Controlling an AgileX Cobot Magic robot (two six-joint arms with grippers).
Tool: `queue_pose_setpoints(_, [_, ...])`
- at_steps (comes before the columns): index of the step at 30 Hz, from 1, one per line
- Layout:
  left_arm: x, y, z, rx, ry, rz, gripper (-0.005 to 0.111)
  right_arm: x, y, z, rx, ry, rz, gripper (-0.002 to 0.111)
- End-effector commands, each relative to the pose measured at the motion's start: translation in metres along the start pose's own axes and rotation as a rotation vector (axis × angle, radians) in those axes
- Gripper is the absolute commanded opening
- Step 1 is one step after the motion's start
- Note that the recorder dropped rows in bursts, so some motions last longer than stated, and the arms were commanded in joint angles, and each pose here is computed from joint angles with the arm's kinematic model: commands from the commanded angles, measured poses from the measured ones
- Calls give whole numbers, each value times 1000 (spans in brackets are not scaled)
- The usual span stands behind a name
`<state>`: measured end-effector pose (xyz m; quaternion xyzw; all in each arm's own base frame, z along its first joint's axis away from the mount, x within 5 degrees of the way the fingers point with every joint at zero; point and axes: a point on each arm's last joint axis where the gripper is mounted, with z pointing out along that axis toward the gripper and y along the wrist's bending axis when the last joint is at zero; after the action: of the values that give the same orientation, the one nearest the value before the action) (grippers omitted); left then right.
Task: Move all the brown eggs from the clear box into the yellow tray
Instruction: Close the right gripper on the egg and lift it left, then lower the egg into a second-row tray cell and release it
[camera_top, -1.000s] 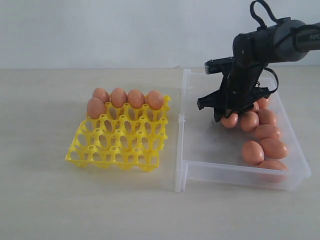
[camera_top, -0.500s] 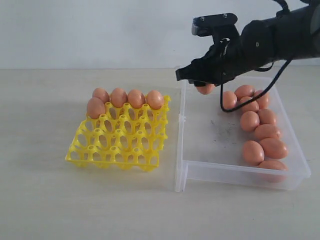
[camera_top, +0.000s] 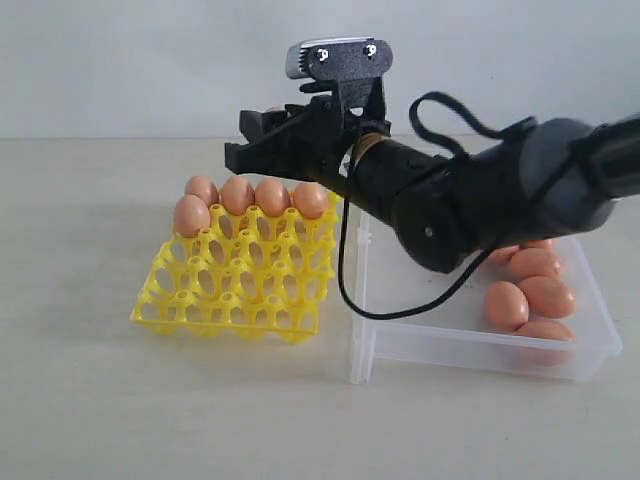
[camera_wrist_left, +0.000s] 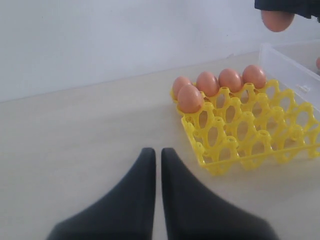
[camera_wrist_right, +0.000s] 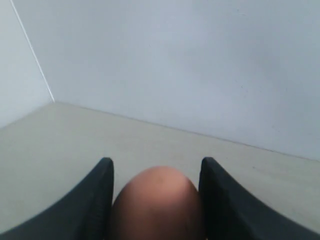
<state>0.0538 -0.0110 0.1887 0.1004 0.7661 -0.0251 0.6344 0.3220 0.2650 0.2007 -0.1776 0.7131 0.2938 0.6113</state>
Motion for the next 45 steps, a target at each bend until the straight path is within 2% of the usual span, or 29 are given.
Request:
queue_pose_setpoints(1, [1,0,0,4,-4,3,4,22,0,8,-46,-121,11,0])
queue_pose_setpoints(10, [1,0,0,4,-4,3,4,69,1,45,-146,-98,-89,0])
queue_pose_setpoints(16, [1,0,0,4,-4,3,4,83,-3,65,-118,1,-97,0])
queue_pose_setpoints(20, [1,0,0,4,-4,3,4,87,-3,76,-121,64,-125,0])
queue_pose_setpoints(41, [1,0,0,4,-4,3,4,98,-5,85,-115,124,-140,0])
queue_pose_setpoints(43, [1,0,0,4,-4,3,4,97,-5,87,-107,148,-145,4])
queue_pose_setpoints(45, [1,0,0,4,-4,3,4,95,-5,89,-106,151,-148,13])
